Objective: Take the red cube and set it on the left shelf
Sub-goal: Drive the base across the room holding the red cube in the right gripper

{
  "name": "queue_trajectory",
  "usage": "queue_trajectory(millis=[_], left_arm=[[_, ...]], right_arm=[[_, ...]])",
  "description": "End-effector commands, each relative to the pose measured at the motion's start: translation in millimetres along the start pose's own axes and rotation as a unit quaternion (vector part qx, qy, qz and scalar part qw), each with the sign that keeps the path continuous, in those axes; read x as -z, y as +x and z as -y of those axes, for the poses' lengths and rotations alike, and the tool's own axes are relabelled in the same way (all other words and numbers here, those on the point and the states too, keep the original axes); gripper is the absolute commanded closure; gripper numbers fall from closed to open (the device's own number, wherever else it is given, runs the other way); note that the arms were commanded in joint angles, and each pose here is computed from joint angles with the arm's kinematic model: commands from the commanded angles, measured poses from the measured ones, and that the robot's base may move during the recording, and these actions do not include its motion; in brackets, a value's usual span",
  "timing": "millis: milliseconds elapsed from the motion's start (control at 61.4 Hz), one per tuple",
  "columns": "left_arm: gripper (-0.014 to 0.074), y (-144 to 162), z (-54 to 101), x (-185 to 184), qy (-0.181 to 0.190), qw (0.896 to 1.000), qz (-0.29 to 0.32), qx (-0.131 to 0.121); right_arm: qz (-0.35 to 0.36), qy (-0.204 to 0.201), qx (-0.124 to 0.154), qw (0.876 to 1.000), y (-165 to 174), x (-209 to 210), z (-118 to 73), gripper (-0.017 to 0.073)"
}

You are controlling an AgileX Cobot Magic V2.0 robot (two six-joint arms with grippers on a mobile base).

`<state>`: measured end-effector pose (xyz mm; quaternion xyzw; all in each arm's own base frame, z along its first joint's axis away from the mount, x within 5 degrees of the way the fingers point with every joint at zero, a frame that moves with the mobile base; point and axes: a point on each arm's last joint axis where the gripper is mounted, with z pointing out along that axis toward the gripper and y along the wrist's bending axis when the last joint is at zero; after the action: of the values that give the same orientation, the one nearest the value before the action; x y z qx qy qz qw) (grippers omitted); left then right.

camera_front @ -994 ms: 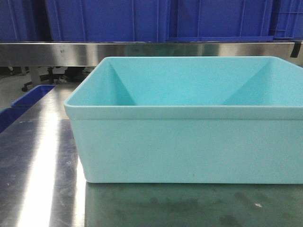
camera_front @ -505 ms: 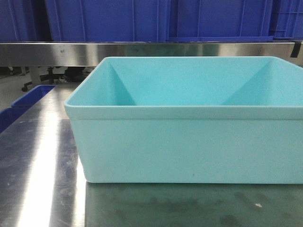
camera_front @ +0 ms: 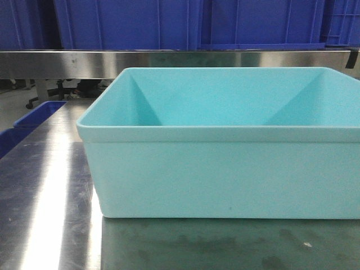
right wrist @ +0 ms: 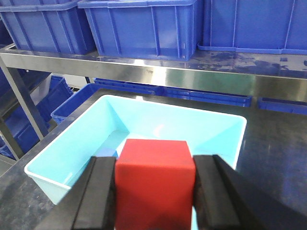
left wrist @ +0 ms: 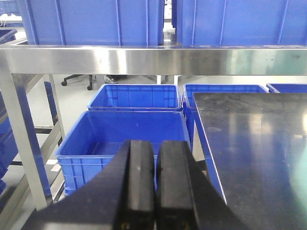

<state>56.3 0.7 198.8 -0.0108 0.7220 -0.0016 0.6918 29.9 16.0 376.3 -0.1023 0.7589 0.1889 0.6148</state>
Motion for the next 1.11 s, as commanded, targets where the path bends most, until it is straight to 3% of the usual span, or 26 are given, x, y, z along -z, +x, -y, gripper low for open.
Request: queue_trajectory(millis=[0, 1092], left_arm=[[0.0492, -0.9, 0.4, 0.2, 0.004, 0.999, 0.039, 0.004], [0.0492, -0.9, 0.4, 0.2, 0.004, 0.999, 0.039, 0.004]], right_arm=[[0.048, -0.004, 0.006, 0.999, -14.4, 1.5, -1.8, 0.0427], [0.048, -0.004, 0.006, 0.999, -14.4, 1.5, -1.8, 0.0427]])
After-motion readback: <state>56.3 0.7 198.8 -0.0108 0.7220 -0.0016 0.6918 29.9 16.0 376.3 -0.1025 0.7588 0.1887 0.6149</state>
